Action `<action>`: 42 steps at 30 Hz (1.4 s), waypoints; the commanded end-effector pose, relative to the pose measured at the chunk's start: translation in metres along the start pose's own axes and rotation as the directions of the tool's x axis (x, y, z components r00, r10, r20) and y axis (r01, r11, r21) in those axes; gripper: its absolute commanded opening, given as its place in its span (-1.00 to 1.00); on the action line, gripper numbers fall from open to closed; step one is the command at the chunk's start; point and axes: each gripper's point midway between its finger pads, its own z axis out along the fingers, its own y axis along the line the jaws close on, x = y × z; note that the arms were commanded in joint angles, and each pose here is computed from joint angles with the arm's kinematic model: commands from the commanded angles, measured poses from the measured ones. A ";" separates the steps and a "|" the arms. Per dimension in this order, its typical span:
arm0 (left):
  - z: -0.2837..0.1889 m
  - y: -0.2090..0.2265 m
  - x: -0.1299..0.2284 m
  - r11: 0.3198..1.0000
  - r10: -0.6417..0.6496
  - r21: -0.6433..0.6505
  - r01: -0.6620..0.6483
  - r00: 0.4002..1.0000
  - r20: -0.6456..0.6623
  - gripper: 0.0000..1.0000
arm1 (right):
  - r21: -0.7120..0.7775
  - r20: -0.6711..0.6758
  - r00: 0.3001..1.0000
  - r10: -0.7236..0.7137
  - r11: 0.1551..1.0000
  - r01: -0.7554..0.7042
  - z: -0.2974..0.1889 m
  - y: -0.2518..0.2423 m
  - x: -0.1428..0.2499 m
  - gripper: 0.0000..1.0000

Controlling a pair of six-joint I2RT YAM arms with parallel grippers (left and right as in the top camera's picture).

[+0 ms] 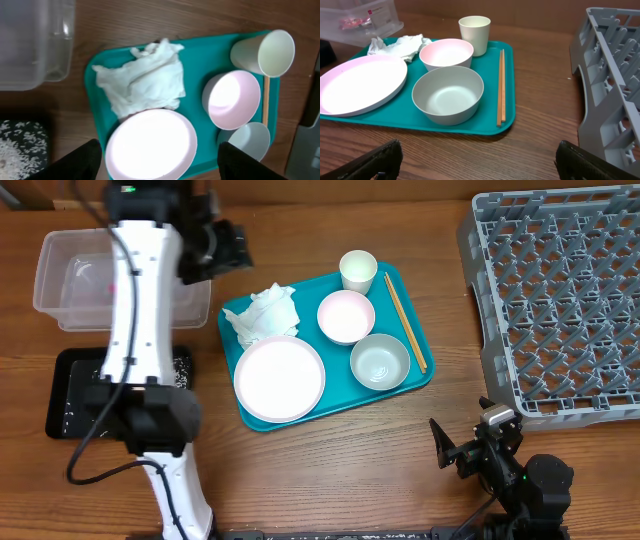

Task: Sort waste into correct bins and load items into the dishwasher
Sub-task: 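Move the wrapper left and drop it into the clear plastic bin, then reach the left gripper back and grasp the crumpled white tissue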

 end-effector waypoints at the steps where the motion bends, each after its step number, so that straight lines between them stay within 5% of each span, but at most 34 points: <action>1: 0.021 0.002 0.003 0.986 -0.019 -0.168 0.024 0.999 0.029 0.53 | -0.001 0.004 1.000 -0.007 1.000 0.007 0.000 0.001 0.001 1.00; 6: 0.062 -0.019 0.018 0.986 0.032 -0.163 -0.033 0.999 -0.009 0.28 | -0.001 0.004 1.000 -0.006 1.000 0.007 0.000 0.001 0.001 1.00; 17: 0.142 -0.006 0.054 0.982 0.045 -0.178 -0.061 0.995 -0.094 0.38 | -0.001 0.004 1.000 -0.007 1.000 0.007 0.000 0.001 0.001 1.00; 35: 0.199 -0.004 0.064 0.982 0.059 -0.173 -0.080 0.991 -0.122 0.43 | -0.001 0.004 1.000 -0.006 1.000 0.007 0.000 0.001 0.001 1.00; 42: 0.203 -0.002 0.062 0.980 0.055 -0.185 -0.075 0.992 -0.112 -0.24 | -0.001 0.004 1.000 -0.006 1.000 0.007 0.000 0.001 0.001 1.00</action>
